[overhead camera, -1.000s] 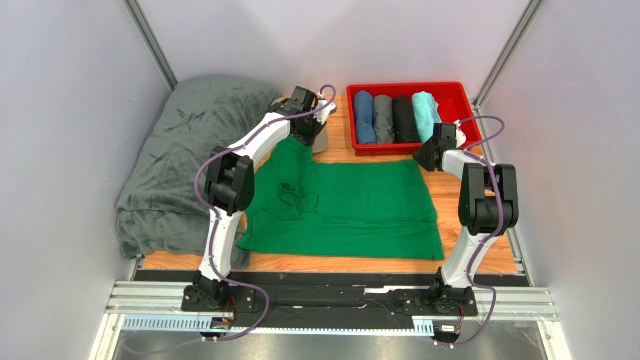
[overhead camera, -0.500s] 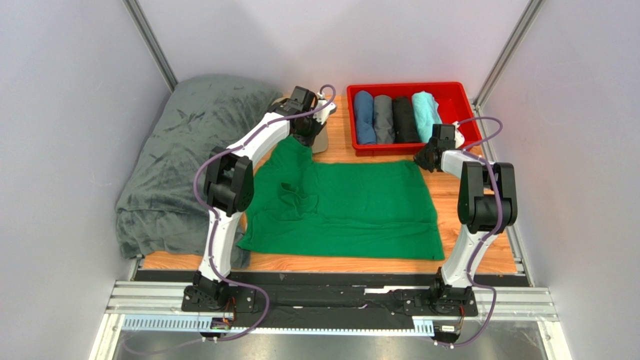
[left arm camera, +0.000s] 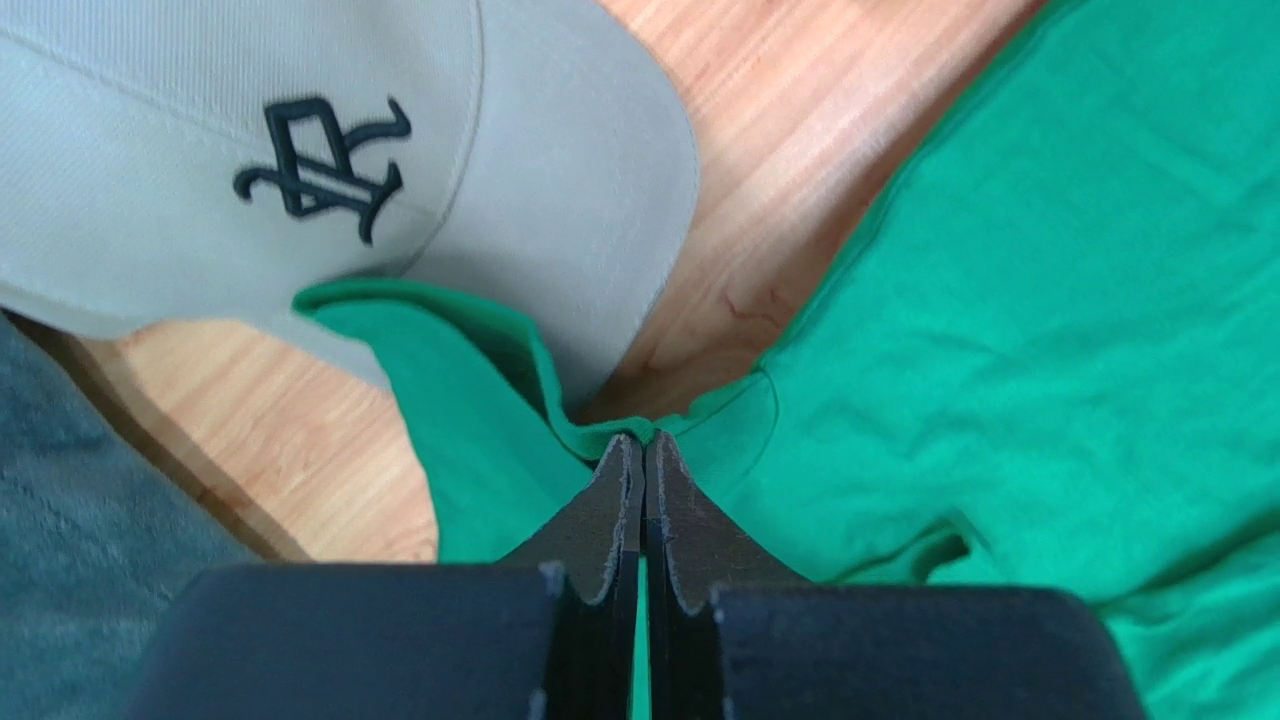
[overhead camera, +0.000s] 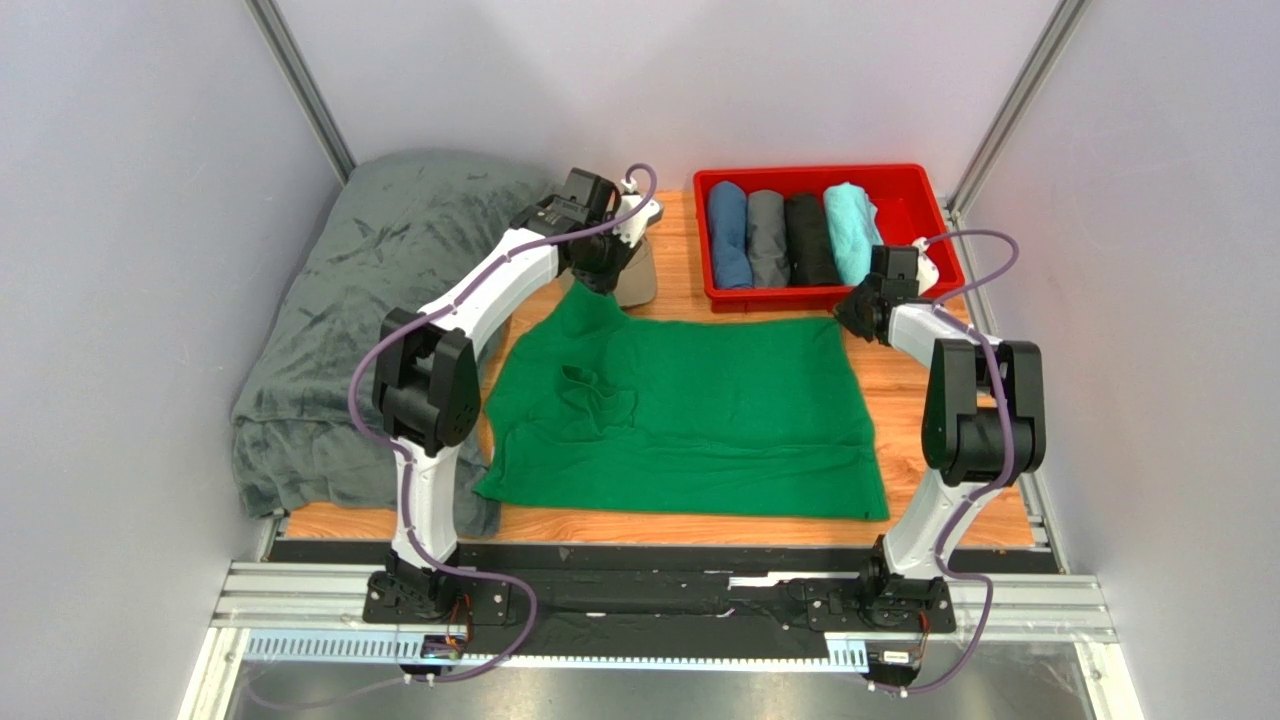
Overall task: Roll the t-shirts
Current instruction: Fold the T-shirt at the center of the board.
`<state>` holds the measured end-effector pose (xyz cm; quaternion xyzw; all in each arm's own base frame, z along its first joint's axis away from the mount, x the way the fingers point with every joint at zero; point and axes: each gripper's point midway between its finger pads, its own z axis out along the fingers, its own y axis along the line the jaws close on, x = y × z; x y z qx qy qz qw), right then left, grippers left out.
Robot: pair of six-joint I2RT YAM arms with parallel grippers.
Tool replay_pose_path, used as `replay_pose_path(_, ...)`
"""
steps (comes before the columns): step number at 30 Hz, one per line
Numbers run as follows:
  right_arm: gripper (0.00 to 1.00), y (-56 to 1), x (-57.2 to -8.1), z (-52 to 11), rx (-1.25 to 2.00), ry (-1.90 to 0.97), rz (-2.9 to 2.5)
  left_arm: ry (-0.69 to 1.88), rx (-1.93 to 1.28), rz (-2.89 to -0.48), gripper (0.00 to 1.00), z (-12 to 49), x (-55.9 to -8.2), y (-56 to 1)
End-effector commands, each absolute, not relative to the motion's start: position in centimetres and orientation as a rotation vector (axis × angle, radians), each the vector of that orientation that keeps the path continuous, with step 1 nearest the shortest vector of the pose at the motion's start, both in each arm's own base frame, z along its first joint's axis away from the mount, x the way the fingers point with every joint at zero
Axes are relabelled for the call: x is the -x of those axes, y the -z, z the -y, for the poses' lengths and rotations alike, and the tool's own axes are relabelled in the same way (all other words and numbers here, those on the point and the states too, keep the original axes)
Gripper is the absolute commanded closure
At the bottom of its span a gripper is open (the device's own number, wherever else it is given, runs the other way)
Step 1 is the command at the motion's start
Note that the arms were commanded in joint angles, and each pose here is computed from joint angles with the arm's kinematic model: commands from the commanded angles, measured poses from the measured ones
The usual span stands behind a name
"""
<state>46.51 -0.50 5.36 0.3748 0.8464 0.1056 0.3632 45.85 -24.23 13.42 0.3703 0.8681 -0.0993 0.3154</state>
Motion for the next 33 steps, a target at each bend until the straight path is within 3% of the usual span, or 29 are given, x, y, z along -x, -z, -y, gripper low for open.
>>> replay_pose_path(1, 1.0, -8.1, -46.2, 1.2, -0.94, -0.253, -2.119, 0.276, -0.954, -2.208, 1.0, 24.0, -44.8, -17.3)
replay_pose_path(27, 1.0, -11.2, -33.8, 0.5, -0.978, -0.245, -2.114, 0.345, -1.207, -2.198, 1.0, 20.9, -32.5, -17.6)
replay_pose_path(33, 1.0, -9.7, -30.5, 0.2, -1.006, -0.225, -2.167, 0.349, -1.284, -2.21, 1.0, 20.5, -30.0, -16.4)
